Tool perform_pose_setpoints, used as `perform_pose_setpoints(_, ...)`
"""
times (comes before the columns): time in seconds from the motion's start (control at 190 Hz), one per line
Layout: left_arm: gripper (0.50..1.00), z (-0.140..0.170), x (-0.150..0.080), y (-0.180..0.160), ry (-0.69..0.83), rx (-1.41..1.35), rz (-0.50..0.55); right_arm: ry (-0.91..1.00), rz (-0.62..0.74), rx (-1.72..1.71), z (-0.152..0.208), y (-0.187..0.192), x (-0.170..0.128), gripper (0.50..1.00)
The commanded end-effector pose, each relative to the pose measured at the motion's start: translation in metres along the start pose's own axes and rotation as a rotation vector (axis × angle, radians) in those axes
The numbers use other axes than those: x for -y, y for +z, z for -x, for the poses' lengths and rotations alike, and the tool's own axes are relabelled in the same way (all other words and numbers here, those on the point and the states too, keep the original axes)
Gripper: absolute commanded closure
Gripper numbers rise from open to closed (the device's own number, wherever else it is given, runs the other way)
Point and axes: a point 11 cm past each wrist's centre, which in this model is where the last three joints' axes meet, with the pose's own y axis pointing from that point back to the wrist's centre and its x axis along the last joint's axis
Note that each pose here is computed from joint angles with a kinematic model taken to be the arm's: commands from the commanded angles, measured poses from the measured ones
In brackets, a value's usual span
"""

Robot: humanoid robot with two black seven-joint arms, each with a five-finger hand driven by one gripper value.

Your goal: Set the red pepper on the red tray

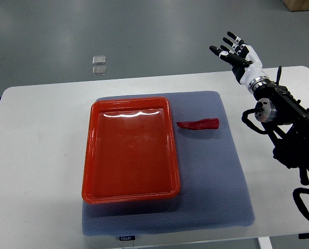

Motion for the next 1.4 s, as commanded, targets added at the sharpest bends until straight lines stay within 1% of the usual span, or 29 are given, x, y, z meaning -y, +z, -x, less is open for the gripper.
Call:
perform_pose_setpoints(0.0,0.5,0.0,0.0,0.001,0.002,0.001,0.009,0.0,0.0,-0.001,0.0,0.0,0.0,0.587)
perform_pose_setpoints(1.165,0.5,0.0,0.0,0.0,0.001,-0.013,0.009,-0.006,0.004,-0.006,-0.001,0.001,-0.001,0.585)
perform_pose_setpoints(1.397,0.5,0.0,0.0,0.0,0.001,-0.012,0.008,0.007,-0.003,-0.022,-0.011,-0.004,-0.001,0.585)
